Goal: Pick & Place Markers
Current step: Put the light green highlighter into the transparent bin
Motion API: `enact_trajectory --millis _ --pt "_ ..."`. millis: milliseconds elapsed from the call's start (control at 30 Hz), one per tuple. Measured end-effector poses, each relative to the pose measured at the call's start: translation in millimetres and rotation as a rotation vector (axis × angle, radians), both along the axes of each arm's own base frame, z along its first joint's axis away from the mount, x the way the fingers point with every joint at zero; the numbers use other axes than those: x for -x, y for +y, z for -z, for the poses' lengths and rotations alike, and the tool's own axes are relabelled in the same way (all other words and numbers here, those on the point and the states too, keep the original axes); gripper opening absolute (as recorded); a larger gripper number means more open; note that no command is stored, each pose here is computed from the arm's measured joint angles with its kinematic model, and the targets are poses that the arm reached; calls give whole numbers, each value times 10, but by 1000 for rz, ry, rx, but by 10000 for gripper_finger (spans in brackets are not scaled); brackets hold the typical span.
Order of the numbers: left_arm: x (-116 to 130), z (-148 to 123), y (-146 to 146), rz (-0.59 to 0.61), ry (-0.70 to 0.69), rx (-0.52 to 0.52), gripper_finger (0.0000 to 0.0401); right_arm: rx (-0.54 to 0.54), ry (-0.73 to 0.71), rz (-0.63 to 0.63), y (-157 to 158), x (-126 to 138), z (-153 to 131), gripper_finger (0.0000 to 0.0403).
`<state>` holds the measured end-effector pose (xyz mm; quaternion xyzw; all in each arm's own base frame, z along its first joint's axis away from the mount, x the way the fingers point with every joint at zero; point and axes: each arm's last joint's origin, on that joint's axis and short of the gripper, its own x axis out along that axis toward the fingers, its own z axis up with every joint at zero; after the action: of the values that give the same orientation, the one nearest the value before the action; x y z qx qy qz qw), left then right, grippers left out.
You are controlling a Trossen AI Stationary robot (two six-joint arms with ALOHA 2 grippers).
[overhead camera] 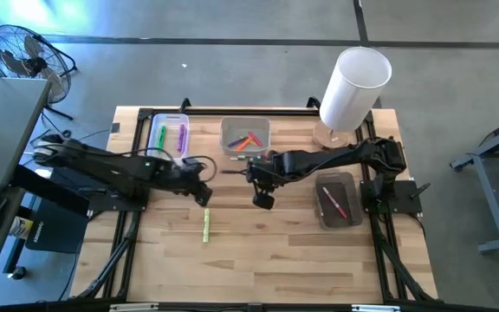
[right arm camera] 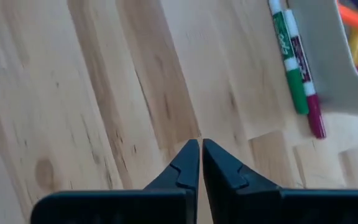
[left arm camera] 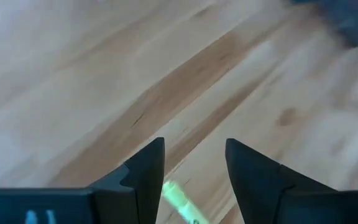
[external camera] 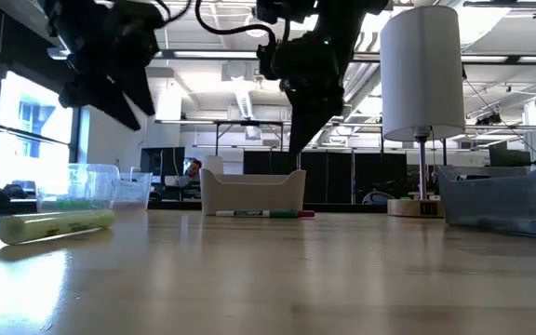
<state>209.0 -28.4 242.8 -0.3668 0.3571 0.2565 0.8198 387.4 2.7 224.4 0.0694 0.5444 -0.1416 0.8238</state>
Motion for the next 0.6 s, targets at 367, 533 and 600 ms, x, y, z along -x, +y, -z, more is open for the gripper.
enact_trajectory --millis 367,533,600 --pt "-260 319 -271 -294 389 289 168 -19 64 -126 -84 43 15 2" --pt "-326 444 -455 -340 396 340 168 -28 79 -178 -71 53 19 4" --pt "-326 492 -496 -364 422 349 168 -47 77 -193 -64 52 19 4"
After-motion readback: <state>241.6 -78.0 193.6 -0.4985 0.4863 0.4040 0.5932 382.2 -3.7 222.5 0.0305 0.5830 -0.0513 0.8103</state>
